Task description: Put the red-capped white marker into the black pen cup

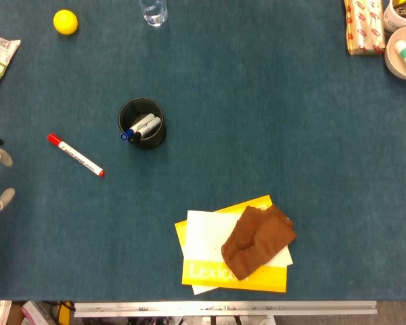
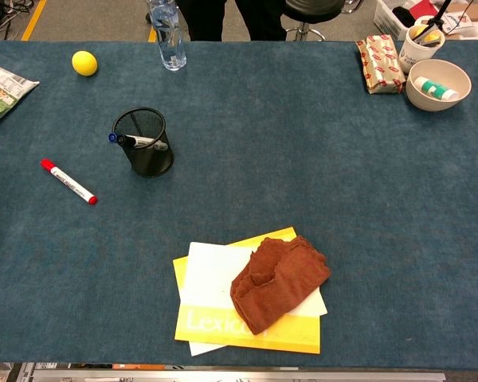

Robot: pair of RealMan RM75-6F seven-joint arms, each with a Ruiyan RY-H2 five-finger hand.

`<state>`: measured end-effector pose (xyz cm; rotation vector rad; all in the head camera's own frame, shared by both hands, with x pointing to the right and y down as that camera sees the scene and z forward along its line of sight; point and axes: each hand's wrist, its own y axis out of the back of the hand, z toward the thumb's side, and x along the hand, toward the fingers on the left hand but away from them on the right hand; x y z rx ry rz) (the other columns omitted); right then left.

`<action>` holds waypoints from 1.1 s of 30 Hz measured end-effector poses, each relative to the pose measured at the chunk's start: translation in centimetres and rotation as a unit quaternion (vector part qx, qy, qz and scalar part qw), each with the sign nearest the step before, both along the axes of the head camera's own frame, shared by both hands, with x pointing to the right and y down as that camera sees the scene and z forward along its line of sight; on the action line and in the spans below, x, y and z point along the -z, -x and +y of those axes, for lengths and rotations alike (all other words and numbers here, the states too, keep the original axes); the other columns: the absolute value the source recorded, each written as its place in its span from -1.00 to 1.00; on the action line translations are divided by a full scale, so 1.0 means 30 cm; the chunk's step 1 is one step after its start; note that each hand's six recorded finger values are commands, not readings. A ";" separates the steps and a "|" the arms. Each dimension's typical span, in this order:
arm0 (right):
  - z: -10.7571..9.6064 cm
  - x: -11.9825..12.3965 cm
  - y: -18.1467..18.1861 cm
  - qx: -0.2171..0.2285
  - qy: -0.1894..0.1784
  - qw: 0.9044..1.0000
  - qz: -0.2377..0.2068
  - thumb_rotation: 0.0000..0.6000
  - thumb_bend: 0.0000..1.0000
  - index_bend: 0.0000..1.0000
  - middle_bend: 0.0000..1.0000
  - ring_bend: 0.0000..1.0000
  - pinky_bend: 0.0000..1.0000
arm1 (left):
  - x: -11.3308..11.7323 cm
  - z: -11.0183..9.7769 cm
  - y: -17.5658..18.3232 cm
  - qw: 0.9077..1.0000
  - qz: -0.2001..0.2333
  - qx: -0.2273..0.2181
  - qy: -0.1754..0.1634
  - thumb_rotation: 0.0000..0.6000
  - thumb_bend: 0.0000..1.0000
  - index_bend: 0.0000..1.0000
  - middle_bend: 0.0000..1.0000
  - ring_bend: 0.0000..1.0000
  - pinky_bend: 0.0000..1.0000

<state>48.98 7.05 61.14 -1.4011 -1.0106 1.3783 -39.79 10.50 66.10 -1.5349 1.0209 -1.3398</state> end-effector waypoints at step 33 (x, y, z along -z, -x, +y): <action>-0.013 0.001 0.017 0.006 0.003 1.000 -0.021 1.00 -1.00 -0.76 -0.56 -0.73 -0.41 | -0.104 0.027 -0.177 0.989 0.081 -0.057 0.108 1.00 -0.69 -0.33 -1.00 -1.00 -0.66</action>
